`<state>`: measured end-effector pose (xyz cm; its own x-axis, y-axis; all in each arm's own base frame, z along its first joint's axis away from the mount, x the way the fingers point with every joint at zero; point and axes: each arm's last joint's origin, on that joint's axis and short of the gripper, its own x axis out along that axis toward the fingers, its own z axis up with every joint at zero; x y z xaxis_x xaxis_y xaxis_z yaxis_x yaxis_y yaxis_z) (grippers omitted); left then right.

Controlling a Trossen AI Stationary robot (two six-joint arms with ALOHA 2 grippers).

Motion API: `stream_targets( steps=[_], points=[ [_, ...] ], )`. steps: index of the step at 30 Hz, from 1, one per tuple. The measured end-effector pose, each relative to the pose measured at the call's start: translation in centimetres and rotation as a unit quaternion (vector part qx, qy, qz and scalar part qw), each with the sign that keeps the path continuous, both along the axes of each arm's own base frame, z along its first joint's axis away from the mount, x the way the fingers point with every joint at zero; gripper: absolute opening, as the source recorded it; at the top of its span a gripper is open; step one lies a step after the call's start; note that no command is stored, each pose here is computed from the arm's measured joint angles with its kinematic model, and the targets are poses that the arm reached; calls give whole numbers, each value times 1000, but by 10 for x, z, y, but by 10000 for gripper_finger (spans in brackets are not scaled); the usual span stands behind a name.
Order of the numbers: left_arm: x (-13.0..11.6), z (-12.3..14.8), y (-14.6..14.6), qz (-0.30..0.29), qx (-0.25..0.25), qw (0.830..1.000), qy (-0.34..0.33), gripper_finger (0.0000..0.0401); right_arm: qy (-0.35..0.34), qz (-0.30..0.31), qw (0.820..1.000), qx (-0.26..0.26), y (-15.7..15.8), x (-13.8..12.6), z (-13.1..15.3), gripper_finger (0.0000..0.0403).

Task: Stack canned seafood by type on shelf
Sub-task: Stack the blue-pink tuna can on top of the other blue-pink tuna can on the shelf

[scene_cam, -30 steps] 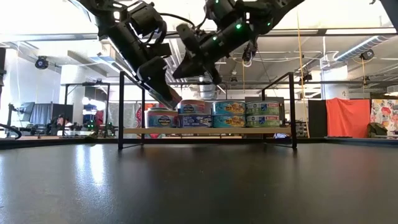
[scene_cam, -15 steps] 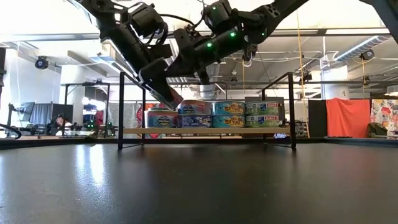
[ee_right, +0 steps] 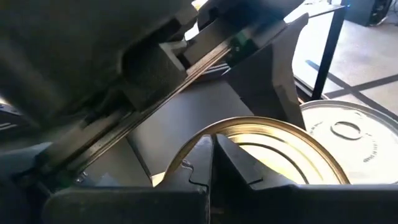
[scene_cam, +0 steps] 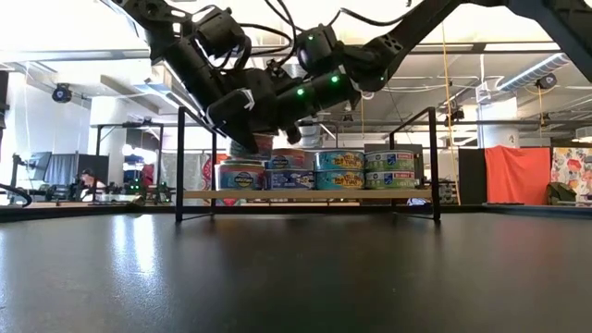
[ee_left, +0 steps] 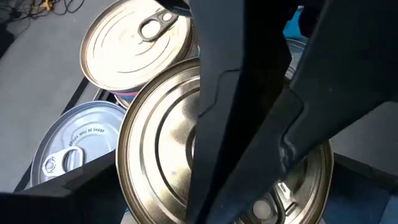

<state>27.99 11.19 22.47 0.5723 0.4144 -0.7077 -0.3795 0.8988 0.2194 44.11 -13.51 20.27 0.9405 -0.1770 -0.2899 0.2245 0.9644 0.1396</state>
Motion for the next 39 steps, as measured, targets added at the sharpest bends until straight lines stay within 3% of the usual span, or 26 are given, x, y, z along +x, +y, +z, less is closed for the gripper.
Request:
stream_targets(
  steps=[8, 16, 39],
  points=[
    [-1, -1, 1, 18, 14, 1000, 12, 396, 20, -7, 1000, 4, -7, 0, -11, 13],
    [-3, 2, -1, -5, -4, 999, 46, 396, 25, 5, 999, 21, -7, 0, -15, 13],
    [-1, 7, 5, 27, -38, 998, 33, 396, 12, 28, 999, 16, -4, -8, 8, 13]
  ],
)
